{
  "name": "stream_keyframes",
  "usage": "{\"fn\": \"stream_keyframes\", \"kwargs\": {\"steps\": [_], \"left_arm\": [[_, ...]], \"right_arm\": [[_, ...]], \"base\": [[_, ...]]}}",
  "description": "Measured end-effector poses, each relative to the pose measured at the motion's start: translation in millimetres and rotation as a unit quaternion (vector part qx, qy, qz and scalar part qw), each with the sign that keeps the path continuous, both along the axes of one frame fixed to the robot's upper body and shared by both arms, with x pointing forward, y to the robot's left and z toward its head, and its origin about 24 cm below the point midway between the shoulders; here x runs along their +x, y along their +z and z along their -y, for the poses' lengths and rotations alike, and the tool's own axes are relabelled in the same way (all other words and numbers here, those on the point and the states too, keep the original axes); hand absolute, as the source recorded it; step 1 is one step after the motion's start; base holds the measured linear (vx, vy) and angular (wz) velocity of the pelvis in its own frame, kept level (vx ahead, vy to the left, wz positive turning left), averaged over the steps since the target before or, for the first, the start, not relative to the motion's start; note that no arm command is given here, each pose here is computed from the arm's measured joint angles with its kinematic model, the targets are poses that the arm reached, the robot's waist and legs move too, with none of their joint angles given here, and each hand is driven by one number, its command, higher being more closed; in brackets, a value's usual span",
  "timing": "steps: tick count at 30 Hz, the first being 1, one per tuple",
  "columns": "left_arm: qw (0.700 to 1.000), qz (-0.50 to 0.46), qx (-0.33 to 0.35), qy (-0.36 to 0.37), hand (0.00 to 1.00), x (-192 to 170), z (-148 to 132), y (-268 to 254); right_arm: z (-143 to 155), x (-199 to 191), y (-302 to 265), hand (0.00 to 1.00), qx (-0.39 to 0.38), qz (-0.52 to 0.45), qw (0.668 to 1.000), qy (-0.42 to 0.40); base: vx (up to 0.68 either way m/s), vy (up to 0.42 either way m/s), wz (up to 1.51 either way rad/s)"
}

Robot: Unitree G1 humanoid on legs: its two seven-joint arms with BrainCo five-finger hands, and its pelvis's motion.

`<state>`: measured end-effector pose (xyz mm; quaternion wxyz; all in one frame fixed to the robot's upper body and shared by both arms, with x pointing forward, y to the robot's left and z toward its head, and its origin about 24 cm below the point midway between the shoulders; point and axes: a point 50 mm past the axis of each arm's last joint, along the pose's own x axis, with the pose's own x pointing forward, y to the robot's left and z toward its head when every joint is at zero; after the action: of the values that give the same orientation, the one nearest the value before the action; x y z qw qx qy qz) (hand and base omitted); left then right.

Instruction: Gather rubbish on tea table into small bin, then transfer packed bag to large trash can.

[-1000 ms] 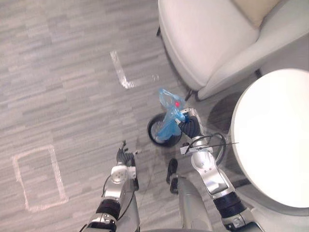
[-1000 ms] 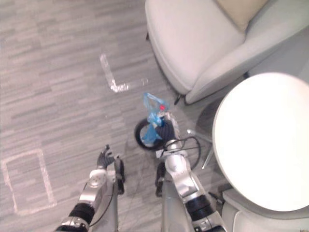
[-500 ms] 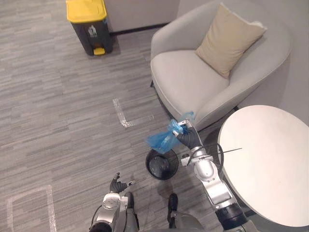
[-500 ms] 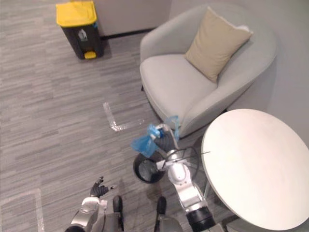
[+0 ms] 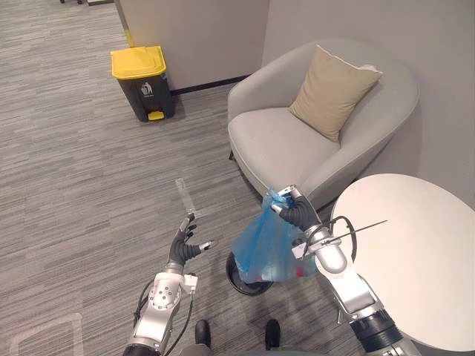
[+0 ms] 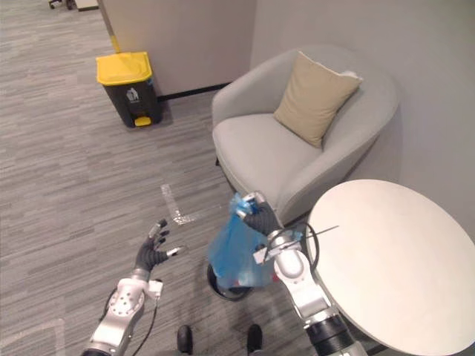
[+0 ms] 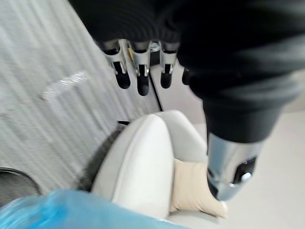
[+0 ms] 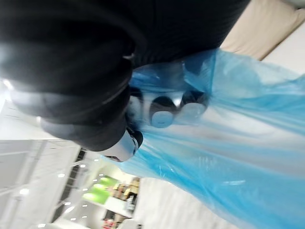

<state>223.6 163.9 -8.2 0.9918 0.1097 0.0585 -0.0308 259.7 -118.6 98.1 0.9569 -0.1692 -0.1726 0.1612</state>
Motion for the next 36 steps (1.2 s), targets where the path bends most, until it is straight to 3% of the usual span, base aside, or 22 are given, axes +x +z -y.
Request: {"fn": "stream_keyframes", "kwargs": {"steps": [14, 21, 28, 36], "left_arm": [[0.988, 0.052, 0.018, -0.145, 0.0, 22.7, 41.2, 26.6], [0.975, 0.1, 0.071, -0.184, 0.0, 37.3, 56.5, 45.0], [0.968, 0.119, 0.142, -0.167, 0.0, 44.4, 60.5, 43.3], [0.975, 0.094, 0.137, -0.148, 0.0, 42.6, 80.0, 26.5]], "right_arm": [[-28.1, 5.9, 18.7, 1.0, 0.013, 0.01, 0.995, 0.102], [-42.2, -1.2, 35.4, 1.0, 0.035, 0.037, 0.988, 0.148], [-65.5, -7.7, 41.5, 1.0, 0.052, 0.04, 0.978, 0.199], [-86.1, -15.4, 34.0, 1.0, 0.085, 0.001, 0.968, 0.235]], "base": [[0.0, 0.001, -0.03], [0.0, -0.001, -0.04], [-0.02, 0.0, -0.06], [0.0, 0.0, 0.0]]}}
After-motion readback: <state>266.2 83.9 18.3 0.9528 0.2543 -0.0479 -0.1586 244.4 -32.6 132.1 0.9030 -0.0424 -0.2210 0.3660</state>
